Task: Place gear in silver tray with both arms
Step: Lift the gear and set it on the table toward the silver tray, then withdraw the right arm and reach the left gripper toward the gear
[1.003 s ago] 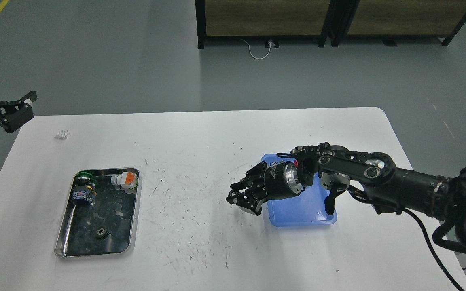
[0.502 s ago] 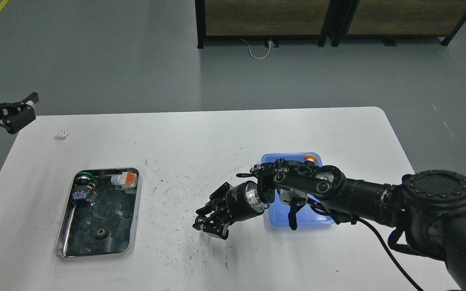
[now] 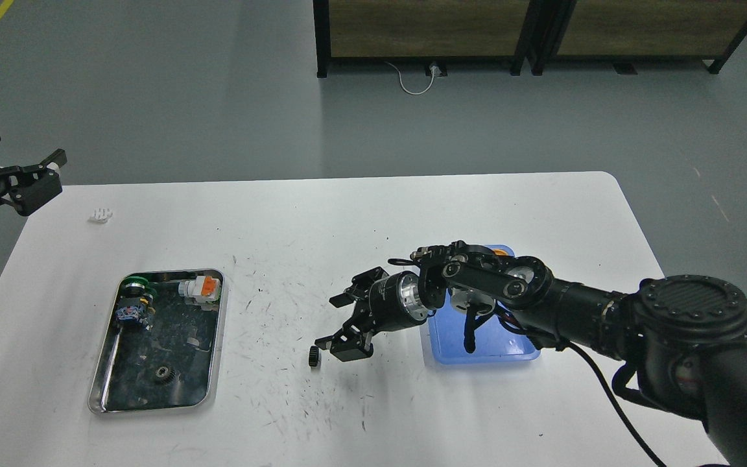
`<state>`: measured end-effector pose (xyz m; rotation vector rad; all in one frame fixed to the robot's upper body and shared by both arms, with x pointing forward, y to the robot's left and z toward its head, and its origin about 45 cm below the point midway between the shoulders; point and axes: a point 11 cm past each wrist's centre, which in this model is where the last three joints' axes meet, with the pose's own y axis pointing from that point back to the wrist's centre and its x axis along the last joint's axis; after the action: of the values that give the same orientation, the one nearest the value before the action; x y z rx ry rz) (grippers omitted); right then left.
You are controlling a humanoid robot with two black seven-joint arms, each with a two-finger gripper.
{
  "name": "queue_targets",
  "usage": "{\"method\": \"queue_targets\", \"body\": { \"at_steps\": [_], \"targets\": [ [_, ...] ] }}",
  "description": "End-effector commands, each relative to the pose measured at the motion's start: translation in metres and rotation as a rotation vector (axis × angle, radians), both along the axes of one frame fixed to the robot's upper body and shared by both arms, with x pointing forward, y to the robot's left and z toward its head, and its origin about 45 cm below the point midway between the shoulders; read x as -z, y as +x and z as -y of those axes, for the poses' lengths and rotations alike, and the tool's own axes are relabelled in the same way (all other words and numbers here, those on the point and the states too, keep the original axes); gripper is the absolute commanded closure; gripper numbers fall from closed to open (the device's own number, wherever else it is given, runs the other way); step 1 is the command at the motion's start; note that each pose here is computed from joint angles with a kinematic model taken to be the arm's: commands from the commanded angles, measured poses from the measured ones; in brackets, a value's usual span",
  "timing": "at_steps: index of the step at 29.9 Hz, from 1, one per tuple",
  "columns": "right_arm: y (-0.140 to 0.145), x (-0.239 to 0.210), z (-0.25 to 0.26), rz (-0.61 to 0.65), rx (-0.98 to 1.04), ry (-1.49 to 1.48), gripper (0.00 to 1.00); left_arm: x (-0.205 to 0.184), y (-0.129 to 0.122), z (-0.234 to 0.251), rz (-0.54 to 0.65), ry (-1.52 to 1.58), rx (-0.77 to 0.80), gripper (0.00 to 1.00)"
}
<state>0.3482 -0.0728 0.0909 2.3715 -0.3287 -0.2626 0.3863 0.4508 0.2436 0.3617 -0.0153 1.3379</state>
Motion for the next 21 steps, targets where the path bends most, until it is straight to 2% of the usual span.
{"method": "queue_targets", "body": {
  "at_steps": [1, 5, 9, 14, 16, 21],
  "targets": [
    [0.019, -0.021, -0.005, 0.038, 0.03, 0.033, 0.08, -0.005, 0.003, 0.003, 0.01, -0.006, 0.013, 0.02],
    [0.053, -0.053, 0.017, 0.097, 0.115, 0.073, 0.08, -0.01, 0.005, 0.011, 0.021, -0.014, 0.034, 0.03],
    [0.085, -0.084, 0.06, 0.152, 0.237, 0.106, 0.08, -0.009, 0.005, 0.023, 0.02, -0.013, 0.07, 0.03],
    [0.102, -0.106, 0.111, 0.2, 0.326, 0.094, 0.08, -0.003, -0.001, 0.042, 0.008, 0.003, 0.146, 0.03],
    [0.107, -0.113, 0.125, 0.217, 0.352, 0.09, 0.08, 0.005, -0.011, 0.059, -0.021, 0.017, 0.221, 0.03],
    [0.116, -0.127, 0.159, 0.25, 0.422, 0.089, 0.08, 0.037, -0.056, 0.119, -0.137, 0.049, 0.497, 0.03]
  ]
}}
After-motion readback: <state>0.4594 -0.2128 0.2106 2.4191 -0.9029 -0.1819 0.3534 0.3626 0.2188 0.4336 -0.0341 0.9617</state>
